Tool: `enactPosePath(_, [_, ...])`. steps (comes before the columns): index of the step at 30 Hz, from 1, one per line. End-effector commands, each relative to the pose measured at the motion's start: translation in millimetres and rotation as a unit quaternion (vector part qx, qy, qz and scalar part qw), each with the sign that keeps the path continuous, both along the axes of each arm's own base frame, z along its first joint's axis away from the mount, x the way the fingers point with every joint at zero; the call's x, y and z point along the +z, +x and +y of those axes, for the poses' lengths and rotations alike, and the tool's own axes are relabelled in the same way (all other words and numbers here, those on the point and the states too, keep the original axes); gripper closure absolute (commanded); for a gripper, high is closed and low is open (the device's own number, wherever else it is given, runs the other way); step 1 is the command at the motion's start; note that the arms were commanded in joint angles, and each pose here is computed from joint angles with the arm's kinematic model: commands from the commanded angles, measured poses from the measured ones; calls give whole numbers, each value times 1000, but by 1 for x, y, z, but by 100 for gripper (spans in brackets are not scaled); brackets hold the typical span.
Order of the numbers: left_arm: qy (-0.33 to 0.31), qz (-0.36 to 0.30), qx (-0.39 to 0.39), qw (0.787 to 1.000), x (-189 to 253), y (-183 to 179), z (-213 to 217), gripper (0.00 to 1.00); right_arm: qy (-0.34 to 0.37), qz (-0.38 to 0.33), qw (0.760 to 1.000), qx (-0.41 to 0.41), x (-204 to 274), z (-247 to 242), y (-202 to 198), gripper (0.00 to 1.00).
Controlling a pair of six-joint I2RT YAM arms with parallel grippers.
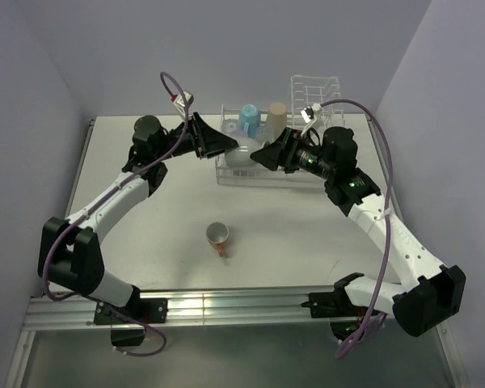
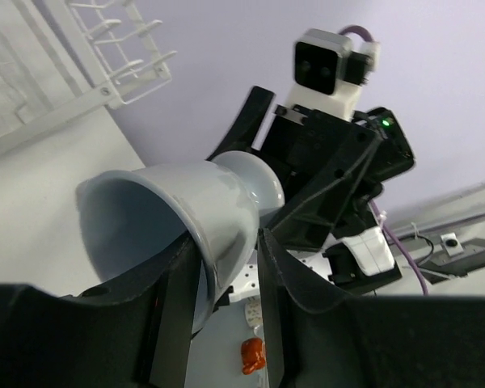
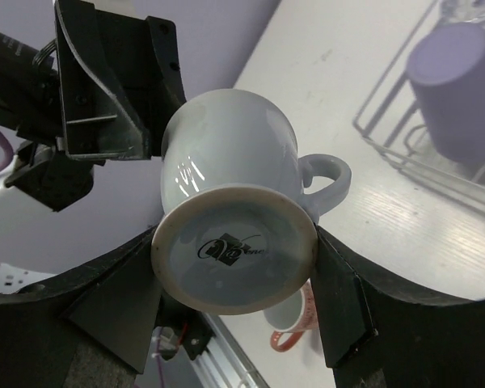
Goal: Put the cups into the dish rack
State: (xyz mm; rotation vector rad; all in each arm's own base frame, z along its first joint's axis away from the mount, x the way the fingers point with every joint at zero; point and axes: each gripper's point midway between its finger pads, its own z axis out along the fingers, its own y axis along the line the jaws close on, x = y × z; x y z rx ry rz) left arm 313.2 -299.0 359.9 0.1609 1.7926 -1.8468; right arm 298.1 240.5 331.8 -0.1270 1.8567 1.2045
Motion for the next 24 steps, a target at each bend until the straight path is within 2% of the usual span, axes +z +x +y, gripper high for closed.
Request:
enactPosePath(1, [1,-32,29,999,8,19,-4,61,-19,-41,998,-40,27,-13,13,100])
enactPosePath(17, [15,18,51,998,-29,72,-25,64,-98,-10,988,-120,12,-29,62,100])
enactPosePath(24, [45,21,82,995,-37,96,-27,58,-126,2,982,-142,1,-31,83,100])
